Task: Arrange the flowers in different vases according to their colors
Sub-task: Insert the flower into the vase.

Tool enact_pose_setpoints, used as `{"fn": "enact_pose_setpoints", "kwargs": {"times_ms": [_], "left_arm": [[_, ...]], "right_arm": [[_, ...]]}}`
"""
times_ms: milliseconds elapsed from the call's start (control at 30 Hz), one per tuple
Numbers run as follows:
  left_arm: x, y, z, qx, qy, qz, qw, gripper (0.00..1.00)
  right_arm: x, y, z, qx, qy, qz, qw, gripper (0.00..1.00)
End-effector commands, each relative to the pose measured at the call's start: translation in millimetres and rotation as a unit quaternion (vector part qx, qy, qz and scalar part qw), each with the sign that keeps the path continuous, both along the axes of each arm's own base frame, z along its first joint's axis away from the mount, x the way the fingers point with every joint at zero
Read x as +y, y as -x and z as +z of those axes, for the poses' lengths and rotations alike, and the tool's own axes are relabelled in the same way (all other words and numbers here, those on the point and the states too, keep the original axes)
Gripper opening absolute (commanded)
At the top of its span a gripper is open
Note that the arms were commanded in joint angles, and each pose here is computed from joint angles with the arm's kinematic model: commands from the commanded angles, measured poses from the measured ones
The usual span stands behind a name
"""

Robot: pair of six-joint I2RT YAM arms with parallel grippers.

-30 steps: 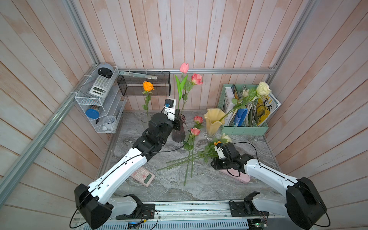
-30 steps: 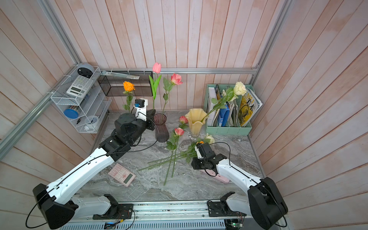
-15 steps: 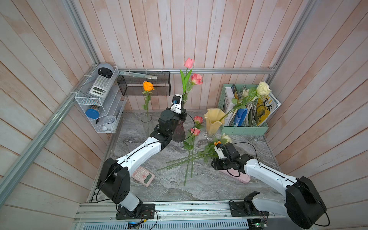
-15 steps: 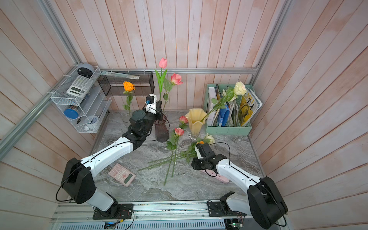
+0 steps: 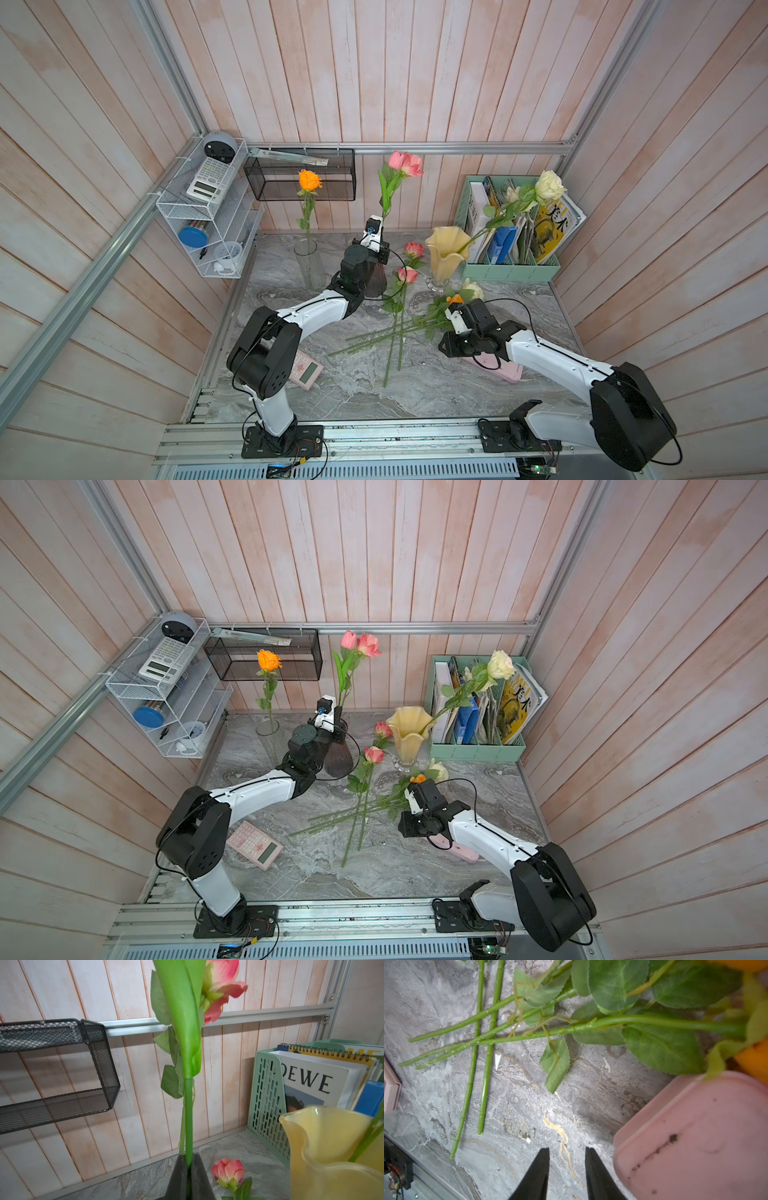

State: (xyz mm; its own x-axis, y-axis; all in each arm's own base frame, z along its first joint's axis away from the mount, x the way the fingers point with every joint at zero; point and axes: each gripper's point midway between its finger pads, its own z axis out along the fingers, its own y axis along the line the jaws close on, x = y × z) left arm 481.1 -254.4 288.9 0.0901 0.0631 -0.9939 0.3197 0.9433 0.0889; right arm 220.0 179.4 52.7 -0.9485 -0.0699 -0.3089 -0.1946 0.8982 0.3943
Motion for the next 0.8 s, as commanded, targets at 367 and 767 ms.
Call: {"fn": "enact_pose_setpoints", "kwargs": {"times_ms": [367, 767], "left_arm": [[28.9, 40.0, 8.2, 0.013, 0.033, 0.019, 0.999, 0.72], [-9.8, 179.5, -31.3, 0.176, -0.123, -0.167, 0.962, 0.76]], "right_arm": [[8.8, 3.2, 36.3, -0.013, -0.045, -0.001, 0.999, 0.36], [-6.3, -2.7, 42.4, -0.038, -0.046, -0.054, 0.997, 0.37]]}}
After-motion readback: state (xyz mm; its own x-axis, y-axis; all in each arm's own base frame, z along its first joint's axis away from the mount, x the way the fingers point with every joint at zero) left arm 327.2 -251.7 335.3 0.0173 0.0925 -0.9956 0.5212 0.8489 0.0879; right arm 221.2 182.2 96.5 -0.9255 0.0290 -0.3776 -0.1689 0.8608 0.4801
